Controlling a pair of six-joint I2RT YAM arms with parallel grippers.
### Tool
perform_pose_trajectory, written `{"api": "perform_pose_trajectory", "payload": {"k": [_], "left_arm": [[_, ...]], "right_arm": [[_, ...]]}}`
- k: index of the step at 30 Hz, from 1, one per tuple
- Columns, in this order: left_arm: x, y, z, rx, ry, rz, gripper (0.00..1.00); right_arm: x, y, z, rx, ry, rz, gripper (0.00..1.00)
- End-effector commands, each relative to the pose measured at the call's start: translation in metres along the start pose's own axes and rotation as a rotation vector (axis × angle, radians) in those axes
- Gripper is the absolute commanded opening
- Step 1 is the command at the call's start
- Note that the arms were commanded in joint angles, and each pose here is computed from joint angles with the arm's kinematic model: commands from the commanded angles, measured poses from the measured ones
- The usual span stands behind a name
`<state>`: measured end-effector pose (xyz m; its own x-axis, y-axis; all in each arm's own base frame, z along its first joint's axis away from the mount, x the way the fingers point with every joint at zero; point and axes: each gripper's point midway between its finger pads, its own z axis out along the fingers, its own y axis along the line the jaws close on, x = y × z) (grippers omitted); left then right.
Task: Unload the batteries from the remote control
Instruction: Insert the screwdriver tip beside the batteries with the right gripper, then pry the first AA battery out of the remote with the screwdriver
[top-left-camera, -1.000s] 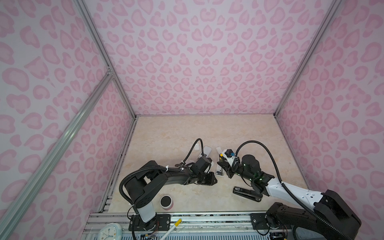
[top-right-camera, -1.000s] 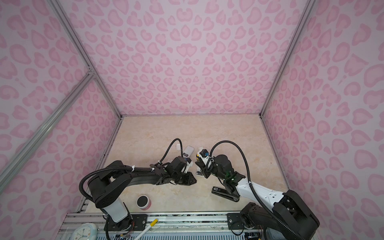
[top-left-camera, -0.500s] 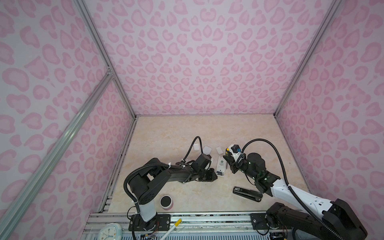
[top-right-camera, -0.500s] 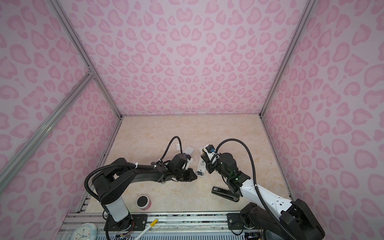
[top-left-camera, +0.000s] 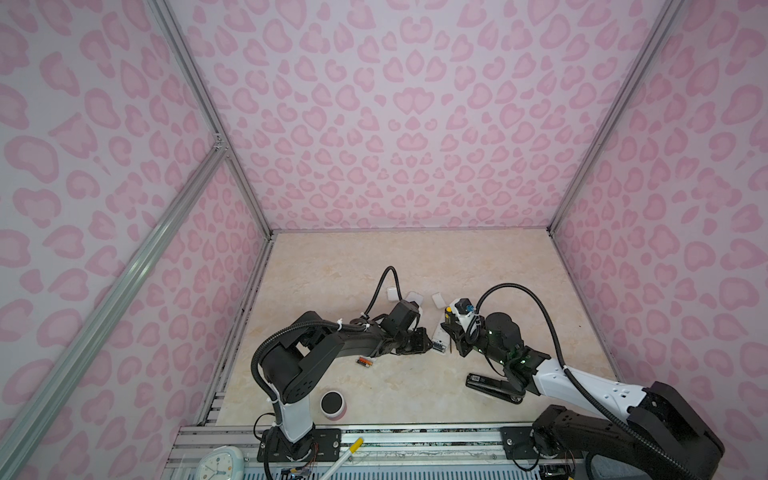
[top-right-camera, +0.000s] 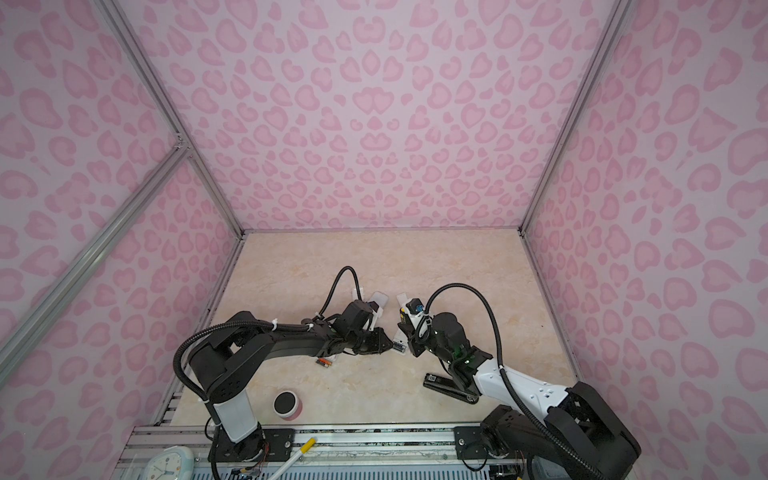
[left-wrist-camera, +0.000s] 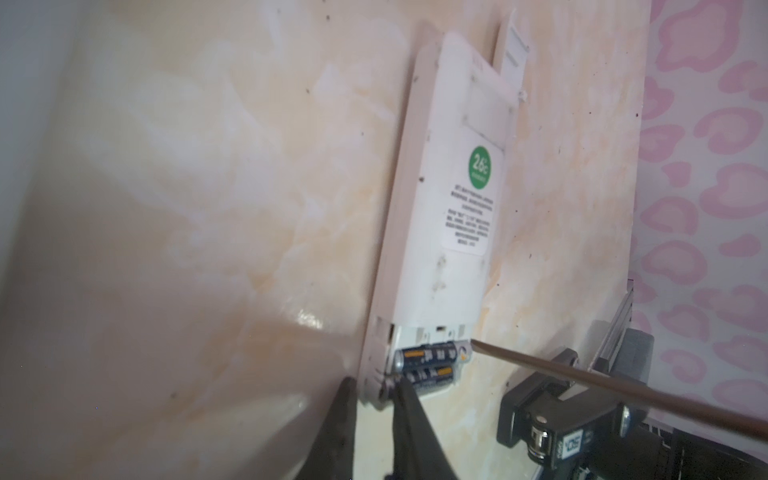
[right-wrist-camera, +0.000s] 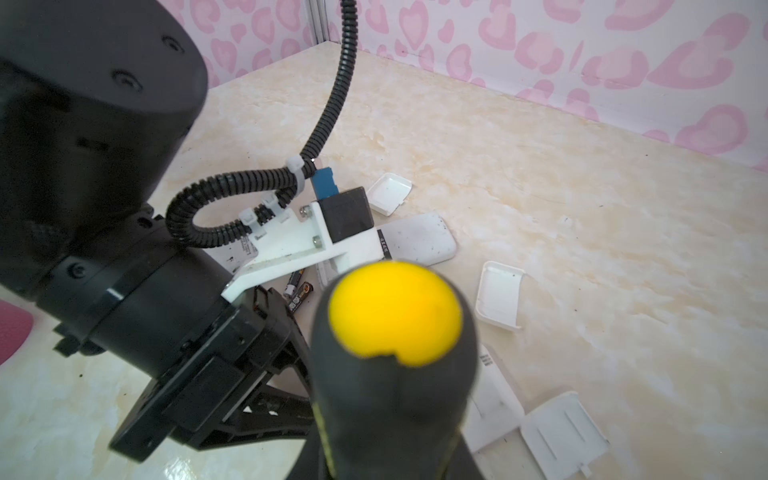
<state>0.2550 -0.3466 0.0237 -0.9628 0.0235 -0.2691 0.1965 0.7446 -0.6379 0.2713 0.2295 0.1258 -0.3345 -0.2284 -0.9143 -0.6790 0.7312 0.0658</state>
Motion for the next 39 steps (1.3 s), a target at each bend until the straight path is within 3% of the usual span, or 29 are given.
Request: {"api": "perform_pose_trajectory", "payload": {"k": [1, 16, 28, 39], "left_arm": [[-0.012, 0.000, -0.006, -0.017, -0.049, 0.015, 0.22], [-0.004, 0.004, -0.026, -0.015, -0.080, 0.005, 0.25], [0.012, 0.002, -0.015, 0.010, -0.045, -0.002, 0.24], [0.024, 0.003, -0.008, 0.022, 0.000, -0.027, 0.24]], "right_arm": [[-0.020, 0.007, 0.003, -0.033, -0.077, 0.011, 0.00], [-0.051, 0.025, -0.014, -0.080, -0.178, -0.045, 0.00], [-0.037, 0.032, 0.014, -0.136, -0.135, -0.080, 0.00], [-0.018, 0.033, 0.007, -0.137, -0.100, -0.169, 0.00]]}}
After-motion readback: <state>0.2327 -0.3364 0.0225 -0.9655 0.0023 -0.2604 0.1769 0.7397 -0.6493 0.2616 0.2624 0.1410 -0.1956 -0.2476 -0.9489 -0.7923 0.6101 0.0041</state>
